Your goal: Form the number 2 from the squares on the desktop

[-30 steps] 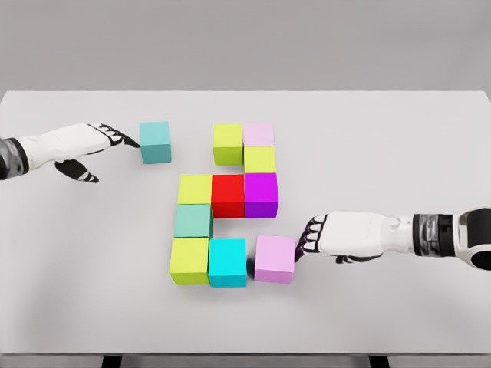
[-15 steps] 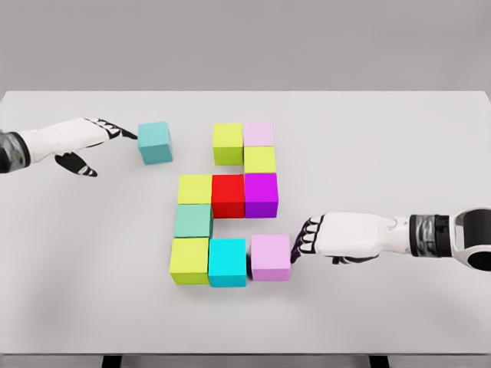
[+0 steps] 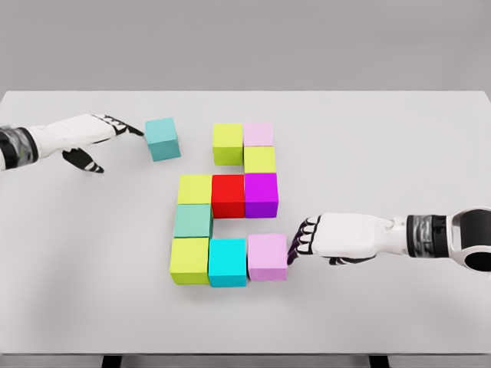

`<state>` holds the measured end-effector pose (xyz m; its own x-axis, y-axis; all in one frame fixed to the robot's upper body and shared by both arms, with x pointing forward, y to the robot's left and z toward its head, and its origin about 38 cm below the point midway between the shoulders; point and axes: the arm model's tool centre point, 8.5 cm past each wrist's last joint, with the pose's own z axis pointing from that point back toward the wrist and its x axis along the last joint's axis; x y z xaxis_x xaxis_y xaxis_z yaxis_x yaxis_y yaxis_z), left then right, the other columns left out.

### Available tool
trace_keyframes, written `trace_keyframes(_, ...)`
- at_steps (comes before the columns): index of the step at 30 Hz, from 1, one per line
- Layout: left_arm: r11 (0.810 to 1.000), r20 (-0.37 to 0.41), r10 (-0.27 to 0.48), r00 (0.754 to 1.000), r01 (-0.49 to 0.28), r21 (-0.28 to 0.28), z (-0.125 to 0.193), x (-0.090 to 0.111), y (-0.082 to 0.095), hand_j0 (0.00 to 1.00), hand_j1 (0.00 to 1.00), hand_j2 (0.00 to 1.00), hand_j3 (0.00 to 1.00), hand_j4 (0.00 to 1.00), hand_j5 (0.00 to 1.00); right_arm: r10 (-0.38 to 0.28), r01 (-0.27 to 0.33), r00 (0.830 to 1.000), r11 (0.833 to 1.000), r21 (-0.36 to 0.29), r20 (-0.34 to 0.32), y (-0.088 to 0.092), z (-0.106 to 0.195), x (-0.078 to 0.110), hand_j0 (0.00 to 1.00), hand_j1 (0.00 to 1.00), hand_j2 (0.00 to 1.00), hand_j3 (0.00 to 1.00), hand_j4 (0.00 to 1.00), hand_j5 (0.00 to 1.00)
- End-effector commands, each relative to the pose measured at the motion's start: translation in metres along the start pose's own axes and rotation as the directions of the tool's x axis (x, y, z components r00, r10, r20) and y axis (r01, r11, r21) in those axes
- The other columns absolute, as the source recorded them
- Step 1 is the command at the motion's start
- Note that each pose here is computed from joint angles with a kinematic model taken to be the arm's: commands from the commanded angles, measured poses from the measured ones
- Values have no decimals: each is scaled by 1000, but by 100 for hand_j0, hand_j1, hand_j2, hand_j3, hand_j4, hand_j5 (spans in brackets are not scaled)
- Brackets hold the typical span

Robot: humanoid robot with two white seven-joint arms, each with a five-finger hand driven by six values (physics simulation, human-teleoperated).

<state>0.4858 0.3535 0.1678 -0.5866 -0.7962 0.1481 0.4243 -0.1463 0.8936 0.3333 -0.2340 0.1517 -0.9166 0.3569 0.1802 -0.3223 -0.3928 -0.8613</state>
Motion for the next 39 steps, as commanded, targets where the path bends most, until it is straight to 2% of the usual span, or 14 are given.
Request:
trace_keyframes(1, 1000, -18, 23, 1000, -23, -6, 2, -7, -5, 94, 94, 94, 94, 94, 94, -6, 6, 1000, 1000, -2, 0, 0, 0, 0, 79, 79, 79, 79, 79, 79)
trace_keyframes(10, 999, -18, 35, 999, -35, -6, -10, -6, -2, 96, 96, 96, 96, 96, 96, -5, 5, 1000, 1000, -1, -1, 0, 0, 0, 79, 79, 79, 79, 79, 79)
trace_keyframes(17, 999, 0, 35, 999, -35, -9, -21, 2, -2, 96, 96, 96, 96, 96, 96, 3, -3, 999, 1000, -7, -45, -4, 10, -11, 79, 79, 79, 79, 79, 79)
trace_keyframes(26, 1000, 16, 28, 999, -28, -3, -25, 7, 2, 96, 96, 96, 96, 96, 96, -8, 7, 998, 1000, -20, -56, -5, 9, -16, 79, 79, 79, 79, 79, 79)
trace_keyframes(30, 999, 4, 36, 999, -36, -7, -23, 3, 0, 96, 96, 96, 96, 96, 96, -7, 5, 999, 1000, -27, -45, -6, 5, -14, 79, 79, 79, 79, 79, 79)
trace_keyframes(32, 999, -23, 53, 998, -54, -9, -21, -7, 1, 97, 97, 97, 97, 97, 97, -6, 5, 999, 1000, -29, -36, -6, 0, -12, 79, 79, 79, 79, 79, 79)
trace_keyframes(39, 998, -39, 66, 997, -66, -10, -29, -11, 6, 99, 99, 99, 99, 99, 99, -8, 7, 1000, 999, -32, -26, -6, -4, -10, 79, 79, 79, 79, 79, 79)
